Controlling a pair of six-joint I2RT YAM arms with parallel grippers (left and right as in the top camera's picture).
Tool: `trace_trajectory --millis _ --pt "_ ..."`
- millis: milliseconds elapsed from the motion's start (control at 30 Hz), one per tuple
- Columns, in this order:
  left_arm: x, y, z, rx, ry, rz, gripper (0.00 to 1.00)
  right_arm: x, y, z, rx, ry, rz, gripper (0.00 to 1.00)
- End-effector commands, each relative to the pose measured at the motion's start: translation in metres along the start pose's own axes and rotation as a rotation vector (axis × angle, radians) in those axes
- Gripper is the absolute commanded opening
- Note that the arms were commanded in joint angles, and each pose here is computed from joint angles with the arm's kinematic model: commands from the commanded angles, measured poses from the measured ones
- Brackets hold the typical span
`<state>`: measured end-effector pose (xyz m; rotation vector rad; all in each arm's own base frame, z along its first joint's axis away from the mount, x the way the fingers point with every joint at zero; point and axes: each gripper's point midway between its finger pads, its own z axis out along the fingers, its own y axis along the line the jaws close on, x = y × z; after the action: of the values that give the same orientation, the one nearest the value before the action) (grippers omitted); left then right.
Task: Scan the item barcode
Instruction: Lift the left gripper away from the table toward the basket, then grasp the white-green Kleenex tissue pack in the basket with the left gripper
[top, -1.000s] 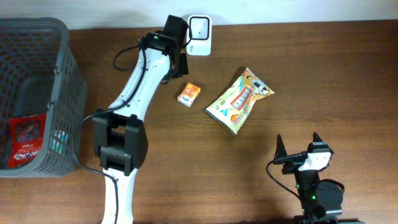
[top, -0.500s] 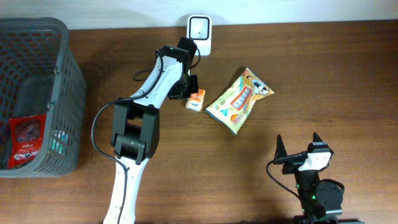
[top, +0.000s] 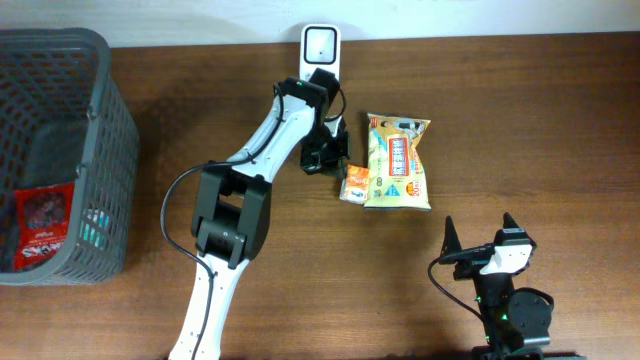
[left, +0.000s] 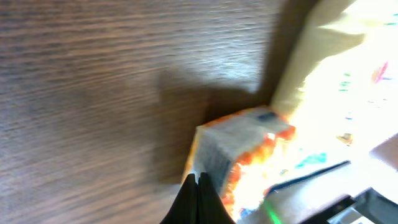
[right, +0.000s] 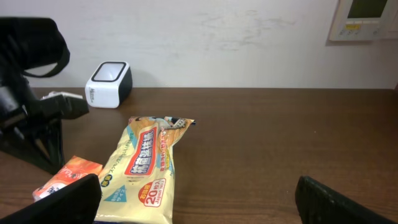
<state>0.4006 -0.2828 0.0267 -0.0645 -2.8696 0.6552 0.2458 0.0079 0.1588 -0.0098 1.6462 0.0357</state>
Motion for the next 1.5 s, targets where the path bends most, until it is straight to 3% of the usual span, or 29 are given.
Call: trace_trajectory --millis 0,100,200,267,300,367,433,467,633,800,967,1067,1200,1367,1467 --pt "-0.010 -0.015 -0.025 0.065 -0.035 0.078 0.00 0.004 -0.001 0.000 0.005 0.005 -0.003 0.99" --pt "-0.021 -0.001 -0.082 -0.012 -0.123 0.043 0.00 0.003 -0.001 0.000 0.005 0.005 -0.003 0.98" --pt "-0.025 0.016 -0.138 -0.086 -0.217 0.048 0.08 0.003 -0.001 0.000 0.005 0.004 -0.003 0.99" --pt "-0.029 0.032 -0.195 -0.145 -0.353 0.056 0.28 0.004 -0.001 0.000 0.005 0.005 -0.003 0.99" --pt "-0.031 0.031 -0.211 -0.139 -0.398 0.090 0.45 0.004 -0.001 0.000 0.005 0.005 -0.003 0.99" --pt "-0.029 0.032 -0.252 -0.118 -0.506 0.096 0.56 0.004 -0.001 0.000 0.005 0.005 -0.003 0.98" --pt "-0.019 0.040 -0.300 -0.105 -0.617 0.079 0.79 0.004 -0.001 0.000 0.005 0.005 -0.003 0.98" --pt "-0.013 0.044 -0.316 -0.103 -0.651 0.070 0.82 0.004 -0.001 0.000 0.005 0.005 -0.003 0.99" --pt "0.021 0.072 -0.395 -0.157 -0.822 0.114 0.82 0.004 -0.001 0.000 0.005 0.005 -0.003 0.99" --pt "0.062 0.133 -0.466 -0.242 -0.990 -0.035 0.82 0.004 -0.001 0.000 0.005 0.005 -0.003 0.99" --pt "0.089 0.207 -0.498 -0.304 -1.044 -0.228 0.77 0.004 -0.001 0.000 0.005 0.005 -0.003 0.99" --pt "0.097 0.264 -0.480 -0.379 -0.938 -0.386 0.74 0.004 -0.001 0.000 0.005 0.005 -0.003 0.99" --pt "0.105 0.329 -0.415 -0.409 -0.667 -0.564 0.77 0.004 -0.001 0.000 0.005 0.005 -0.003 0.98" --pt "0.100 0.384 -0.368 -0.390 -0.575 -0.656 0.78 0.004 -0.001 0.000 0.005 0.005 -0.003 0.99" --pt "0.115 0.421 -0.339 -0.368 -0.518 -0.739 0.75 0.004 -0.001 0.000 0.005 0.005 -0.003 0.98"
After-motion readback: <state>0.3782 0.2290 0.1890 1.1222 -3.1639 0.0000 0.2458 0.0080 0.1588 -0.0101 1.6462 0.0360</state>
